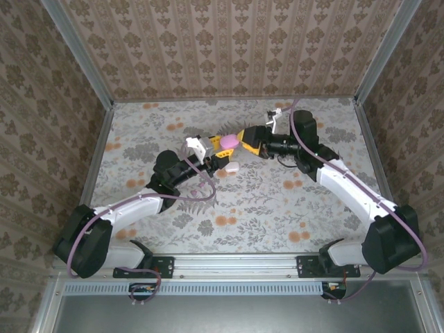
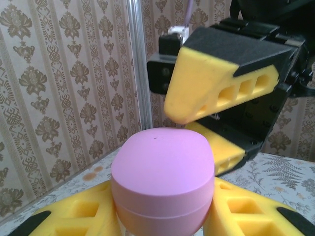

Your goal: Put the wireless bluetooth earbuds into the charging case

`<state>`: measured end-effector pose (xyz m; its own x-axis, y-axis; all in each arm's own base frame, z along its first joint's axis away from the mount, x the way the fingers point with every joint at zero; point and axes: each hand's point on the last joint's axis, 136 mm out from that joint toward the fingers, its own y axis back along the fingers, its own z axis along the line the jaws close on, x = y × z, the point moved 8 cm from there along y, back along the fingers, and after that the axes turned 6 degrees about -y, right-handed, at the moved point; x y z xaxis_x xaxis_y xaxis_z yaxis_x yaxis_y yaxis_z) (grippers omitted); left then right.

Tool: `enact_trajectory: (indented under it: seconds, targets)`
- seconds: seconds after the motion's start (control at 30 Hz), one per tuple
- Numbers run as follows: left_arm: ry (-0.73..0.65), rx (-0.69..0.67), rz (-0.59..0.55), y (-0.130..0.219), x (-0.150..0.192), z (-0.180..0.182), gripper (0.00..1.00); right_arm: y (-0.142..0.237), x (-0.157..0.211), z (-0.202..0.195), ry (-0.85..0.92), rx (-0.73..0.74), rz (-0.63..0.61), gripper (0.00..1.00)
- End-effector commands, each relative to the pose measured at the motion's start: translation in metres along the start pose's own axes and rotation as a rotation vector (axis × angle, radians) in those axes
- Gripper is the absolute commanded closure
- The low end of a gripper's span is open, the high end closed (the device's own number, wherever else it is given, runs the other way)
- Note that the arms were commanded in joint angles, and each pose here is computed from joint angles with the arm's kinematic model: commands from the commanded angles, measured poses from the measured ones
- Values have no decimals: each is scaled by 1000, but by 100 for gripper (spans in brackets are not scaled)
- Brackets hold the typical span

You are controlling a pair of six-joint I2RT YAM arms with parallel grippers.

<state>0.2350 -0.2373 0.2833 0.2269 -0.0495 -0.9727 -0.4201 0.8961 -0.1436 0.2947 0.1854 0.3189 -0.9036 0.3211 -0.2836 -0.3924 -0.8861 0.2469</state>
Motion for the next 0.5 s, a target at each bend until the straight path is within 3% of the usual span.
enact_trajectory:
  seconds: [0.0,0.47]
  targets:
    - [-19,1,-65,3,-14,-1,61,16,10,10,211,100,47,39]
    - [-10,11,-79,1,-17,-1,61,15,16,14,277,100,102,40]
